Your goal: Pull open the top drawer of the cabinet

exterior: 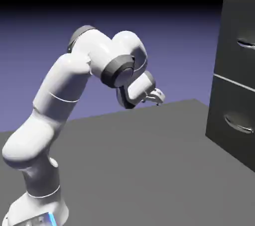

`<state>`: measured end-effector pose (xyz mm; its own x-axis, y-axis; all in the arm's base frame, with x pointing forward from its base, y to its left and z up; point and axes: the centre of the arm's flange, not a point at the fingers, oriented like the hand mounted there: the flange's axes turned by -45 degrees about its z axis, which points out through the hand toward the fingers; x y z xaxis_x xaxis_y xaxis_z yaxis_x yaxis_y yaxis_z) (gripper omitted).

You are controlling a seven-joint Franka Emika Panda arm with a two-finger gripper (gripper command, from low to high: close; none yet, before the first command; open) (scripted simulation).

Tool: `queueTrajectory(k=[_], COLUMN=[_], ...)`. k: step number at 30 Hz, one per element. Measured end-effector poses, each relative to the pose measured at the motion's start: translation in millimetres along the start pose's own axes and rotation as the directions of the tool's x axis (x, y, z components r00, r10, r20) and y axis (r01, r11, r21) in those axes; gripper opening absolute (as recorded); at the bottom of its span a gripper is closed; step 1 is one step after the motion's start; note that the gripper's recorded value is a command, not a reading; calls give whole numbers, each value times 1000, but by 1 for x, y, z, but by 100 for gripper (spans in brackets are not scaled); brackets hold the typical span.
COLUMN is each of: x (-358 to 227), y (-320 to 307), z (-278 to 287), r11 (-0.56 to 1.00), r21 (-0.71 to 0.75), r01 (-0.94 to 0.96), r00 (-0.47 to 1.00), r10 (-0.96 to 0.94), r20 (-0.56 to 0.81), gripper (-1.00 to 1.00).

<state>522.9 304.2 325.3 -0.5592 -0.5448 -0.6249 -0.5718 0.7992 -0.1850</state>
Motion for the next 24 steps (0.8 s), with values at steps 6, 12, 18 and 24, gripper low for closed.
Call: queueTrajectory(k=[6, 12, 18, 24], x=[-38, -75, -104, -116], y=[-18, -60, -126, -216], z=[-11, -31, -58, -90], r11=[957, 849, 693, 494], r21=[44, 200, 417, 621], r01=[288, 489, 587, 609], r00=[946, 816, 671, 572], r10=[-291, -527, -706, -815], r20=[143, 239, 227, 88], gripper=[0, 0, 0, 0])
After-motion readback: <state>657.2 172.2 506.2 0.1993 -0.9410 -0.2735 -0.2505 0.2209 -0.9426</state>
